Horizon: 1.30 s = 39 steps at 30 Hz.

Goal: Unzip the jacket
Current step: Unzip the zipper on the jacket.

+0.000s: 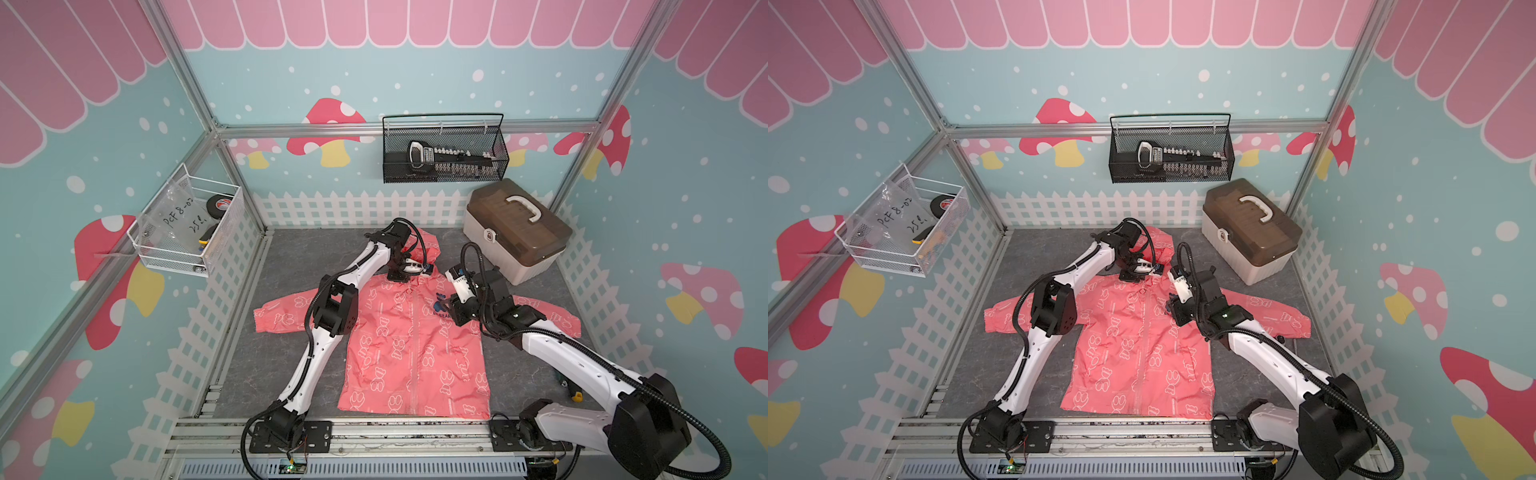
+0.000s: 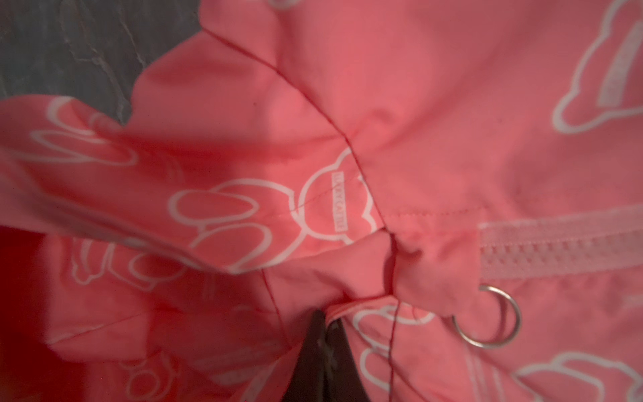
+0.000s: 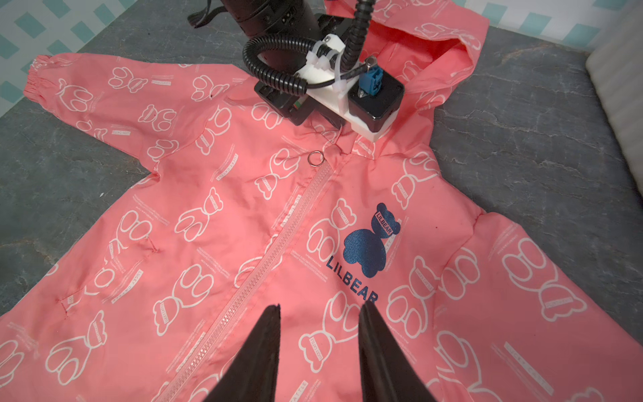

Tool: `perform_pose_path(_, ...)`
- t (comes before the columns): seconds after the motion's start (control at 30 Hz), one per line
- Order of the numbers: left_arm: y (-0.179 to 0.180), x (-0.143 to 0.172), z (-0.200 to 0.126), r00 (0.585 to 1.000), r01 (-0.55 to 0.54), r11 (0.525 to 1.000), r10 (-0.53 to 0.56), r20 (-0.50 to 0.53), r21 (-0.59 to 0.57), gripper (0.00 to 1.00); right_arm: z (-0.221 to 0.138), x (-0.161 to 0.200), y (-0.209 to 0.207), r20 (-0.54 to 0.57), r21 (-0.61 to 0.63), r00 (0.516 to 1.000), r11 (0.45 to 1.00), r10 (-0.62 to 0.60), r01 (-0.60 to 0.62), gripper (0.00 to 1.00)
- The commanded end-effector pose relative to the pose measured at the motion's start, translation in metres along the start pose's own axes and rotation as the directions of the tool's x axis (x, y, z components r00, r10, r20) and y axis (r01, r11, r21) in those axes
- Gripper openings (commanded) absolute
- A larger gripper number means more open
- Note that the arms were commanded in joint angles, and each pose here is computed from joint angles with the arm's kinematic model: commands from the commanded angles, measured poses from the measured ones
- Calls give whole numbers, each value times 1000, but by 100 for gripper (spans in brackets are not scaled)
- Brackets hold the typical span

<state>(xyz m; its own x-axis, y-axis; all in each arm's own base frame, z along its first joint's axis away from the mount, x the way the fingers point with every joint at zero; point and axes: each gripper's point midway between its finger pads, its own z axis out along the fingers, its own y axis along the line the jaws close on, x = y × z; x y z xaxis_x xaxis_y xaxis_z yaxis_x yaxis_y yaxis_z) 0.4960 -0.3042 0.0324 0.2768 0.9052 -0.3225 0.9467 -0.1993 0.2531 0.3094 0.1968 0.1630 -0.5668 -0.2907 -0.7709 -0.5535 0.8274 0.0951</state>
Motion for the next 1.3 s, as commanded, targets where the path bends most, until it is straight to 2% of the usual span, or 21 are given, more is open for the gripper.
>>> perform_pose_path(0.0,15,-22,-51,999,13,996,-9,52,-83,0,10,5,-1,14,11,999,999,-42,42,37)
perform_pose_path(0.07,10,-28,-66,997,24,996,-19,68,-84,0,17,6,3,4,-14,999,999,-45,45,37)
perform_pose_path(0.2,-3,-34,-89,995,47,996,-40,94,-72,0,33,6,16,-31,-81,999,996,-24,21,45)
perform_pose_path(0.3,-17,-39,-103,990,58,997,-51,133,-47,0,47,4,20,-67,-103,997,994,34,-41,51)
perform_pose_path(0.4,-28,-45,-114,980,68,997,-62,187,-22,0,60,0,21,-87,-105,990,987,113,-122,51)
perform_pose_path(0.63,-47,-50,-121,969,70,997,-71,235,12,0,71,-18,32,-53,-155,962,949,270,-275,53)
perform_pose_path(0.8,-53,-55,-127,949,82,997,-82,304,13,0,80,-15,27,-65,-100,938,933,340,-345,55)
perform_pose_path(0.97,-55,-55,-135,927,100,995,-98,362,13,0,94,-8,30,-85,-82,933,931,350,-357,55)
perform_pose_path(1.27,-57,-56,-136,921,99,995,-98,377,17,0,119,-12,27,-58,-56,928,927,368,-371,54)
